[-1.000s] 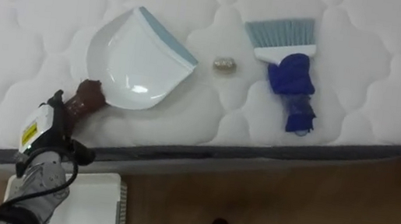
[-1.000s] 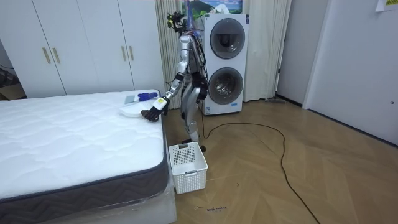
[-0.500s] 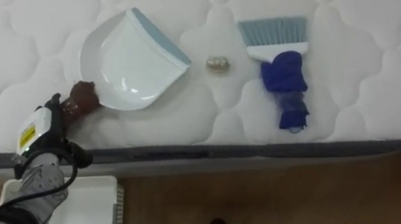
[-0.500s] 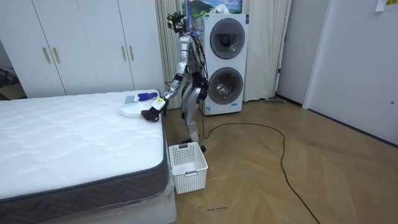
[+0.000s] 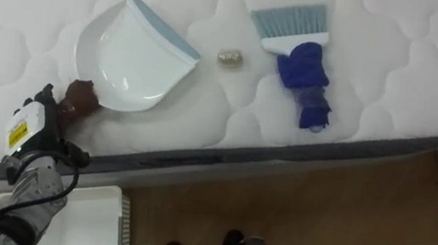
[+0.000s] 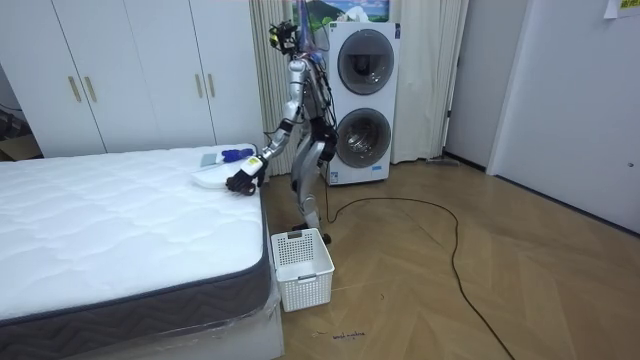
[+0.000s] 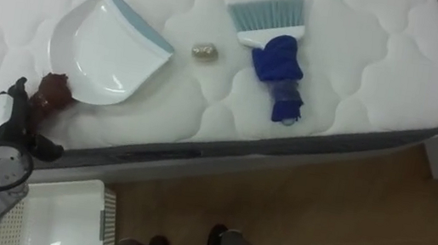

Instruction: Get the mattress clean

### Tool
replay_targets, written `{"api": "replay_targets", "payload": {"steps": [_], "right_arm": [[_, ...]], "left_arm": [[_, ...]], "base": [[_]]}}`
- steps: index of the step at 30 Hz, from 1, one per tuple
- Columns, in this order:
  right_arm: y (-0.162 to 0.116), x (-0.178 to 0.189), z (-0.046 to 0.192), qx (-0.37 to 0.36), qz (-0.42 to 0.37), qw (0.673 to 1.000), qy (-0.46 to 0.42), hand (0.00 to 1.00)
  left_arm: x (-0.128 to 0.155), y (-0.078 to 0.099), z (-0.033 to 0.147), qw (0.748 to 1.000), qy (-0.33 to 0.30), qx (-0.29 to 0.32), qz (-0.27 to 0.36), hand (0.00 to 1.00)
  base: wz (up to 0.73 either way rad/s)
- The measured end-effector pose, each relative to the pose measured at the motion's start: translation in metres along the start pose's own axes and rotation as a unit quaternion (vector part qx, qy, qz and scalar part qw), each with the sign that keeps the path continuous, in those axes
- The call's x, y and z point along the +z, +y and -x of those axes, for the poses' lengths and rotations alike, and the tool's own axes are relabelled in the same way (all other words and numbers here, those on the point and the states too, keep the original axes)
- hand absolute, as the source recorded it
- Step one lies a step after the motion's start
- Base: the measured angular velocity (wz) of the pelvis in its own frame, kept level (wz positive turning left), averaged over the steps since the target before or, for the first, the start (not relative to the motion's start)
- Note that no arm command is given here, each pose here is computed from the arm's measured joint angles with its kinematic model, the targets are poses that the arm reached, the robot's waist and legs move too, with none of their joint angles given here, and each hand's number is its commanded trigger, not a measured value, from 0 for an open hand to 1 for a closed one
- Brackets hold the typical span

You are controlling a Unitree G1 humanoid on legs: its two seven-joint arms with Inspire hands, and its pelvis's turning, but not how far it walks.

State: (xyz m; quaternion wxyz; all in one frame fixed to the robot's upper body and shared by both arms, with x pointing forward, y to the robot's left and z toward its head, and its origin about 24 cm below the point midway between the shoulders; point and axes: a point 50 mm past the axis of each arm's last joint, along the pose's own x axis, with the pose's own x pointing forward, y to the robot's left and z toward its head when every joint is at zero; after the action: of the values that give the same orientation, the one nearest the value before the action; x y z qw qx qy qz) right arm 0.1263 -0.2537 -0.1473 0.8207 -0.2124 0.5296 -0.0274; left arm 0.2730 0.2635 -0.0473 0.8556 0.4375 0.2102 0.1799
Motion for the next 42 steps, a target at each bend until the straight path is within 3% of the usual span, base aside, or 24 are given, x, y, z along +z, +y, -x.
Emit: {"api": "replay_targets", "payload": {"steps": [42], "right_arm": [[0.006,0.010,-0.001,0.034,0.028,0.999,-0.018,0.00]], "left_arm": [[0.014,0.003,-0.004,0.999,-0.029,0.008,0.012,0.00]], "base": [[0.00]]}}
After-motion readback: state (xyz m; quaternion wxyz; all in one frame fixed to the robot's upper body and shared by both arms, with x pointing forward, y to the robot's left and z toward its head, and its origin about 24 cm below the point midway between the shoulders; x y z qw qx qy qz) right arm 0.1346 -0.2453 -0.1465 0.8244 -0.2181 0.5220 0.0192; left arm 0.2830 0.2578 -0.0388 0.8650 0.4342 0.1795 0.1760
